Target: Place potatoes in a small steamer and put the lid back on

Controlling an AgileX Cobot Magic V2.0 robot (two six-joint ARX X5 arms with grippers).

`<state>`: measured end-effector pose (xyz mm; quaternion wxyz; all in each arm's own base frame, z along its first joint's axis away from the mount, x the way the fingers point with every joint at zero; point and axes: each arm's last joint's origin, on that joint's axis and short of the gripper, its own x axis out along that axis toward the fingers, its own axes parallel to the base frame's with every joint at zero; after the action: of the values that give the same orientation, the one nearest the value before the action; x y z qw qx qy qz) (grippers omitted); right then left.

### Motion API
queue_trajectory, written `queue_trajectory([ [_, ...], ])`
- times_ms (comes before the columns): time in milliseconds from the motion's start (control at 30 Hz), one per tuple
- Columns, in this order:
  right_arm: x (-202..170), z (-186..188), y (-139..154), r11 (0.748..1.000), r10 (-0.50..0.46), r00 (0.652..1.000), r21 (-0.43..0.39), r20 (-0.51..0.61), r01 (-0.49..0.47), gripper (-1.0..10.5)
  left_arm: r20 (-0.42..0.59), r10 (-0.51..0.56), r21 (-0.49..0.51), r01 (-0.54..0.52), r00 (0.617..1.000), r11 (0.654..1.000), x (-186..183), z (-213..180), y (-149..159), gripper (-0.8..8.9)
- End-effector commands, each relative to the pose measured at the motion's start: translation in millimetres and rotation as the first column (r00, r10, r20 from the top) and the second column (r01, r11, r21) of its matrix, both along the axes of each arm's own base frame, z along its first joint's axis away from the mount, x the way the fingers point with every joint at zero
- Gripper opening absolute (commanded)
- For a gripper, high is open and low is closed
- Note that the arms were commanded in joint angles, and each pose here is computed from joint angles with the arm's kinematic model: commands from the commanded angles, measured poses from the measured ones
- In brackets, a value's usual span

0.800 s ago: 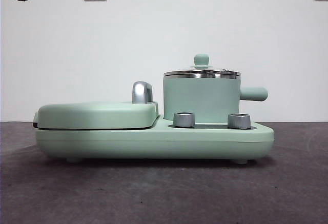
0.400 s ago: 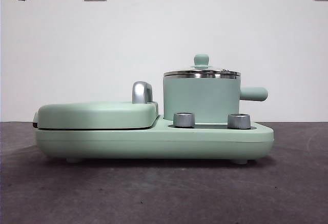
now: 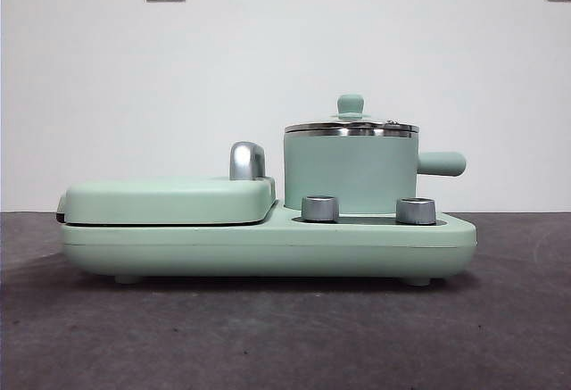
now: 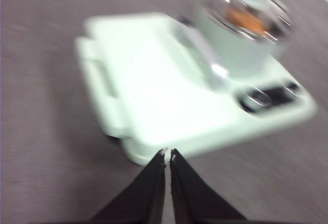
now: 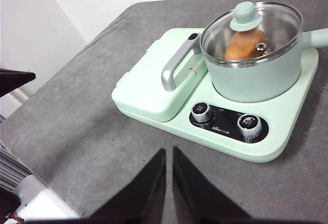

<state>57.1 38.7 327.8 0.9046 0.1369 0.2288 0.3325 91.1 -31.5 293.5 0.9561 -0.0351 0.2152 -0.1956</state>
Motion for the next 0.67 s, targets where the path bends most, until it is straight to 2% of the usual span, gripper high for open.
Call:
queue_trajectory([
  [33, 0.1, 2.9, 0.3, 1.0, 0.006, 1.0, -0.002, 0.021, -0.006, 0.2, 0.13, 0.076, 0.01, -0.078, 0.989, 0.997, -6.4, -17.8, 10.6, 0.15],
  [133, 0.1, 2.9, 0.3, 1.0, 0.005, 1.0, -0.002, 0.021, -0.005, 0.2, 0.233, 0.13, 0.029, -0.141, 0.964, 0.99, -8.4, -43.7, 17.1, 0.15],
  [233, 0.1, 2.9, 0.3, 1.0, 0.006, 1.0, -0.002, 0.021, -0.006, 0.2, 0.279, 0.185, 0.017, -0.197, 0.942, 0.98, -6.2, -69.6, 21.5, 0.18],
  [400, 0.1, 2.9, 0.3, 1.0, 0.006, 1.0, -0.002, 0.021, -0.006, 0.2, 0.283, 0.257, -0.038, -0.257, 0.924, 0.966, -2.0, -104.4, 26.0, 0.19],
  [667, 0.1, 2.9, 0.3, 1.0, 0.006, 1.0, -0.002, 0.021, -0.006, 0.2, 0.248, 0.325, -0.031, -0.328, 0.913, 0.944, 2.4, -135.2, 30.7, 0.19],
])
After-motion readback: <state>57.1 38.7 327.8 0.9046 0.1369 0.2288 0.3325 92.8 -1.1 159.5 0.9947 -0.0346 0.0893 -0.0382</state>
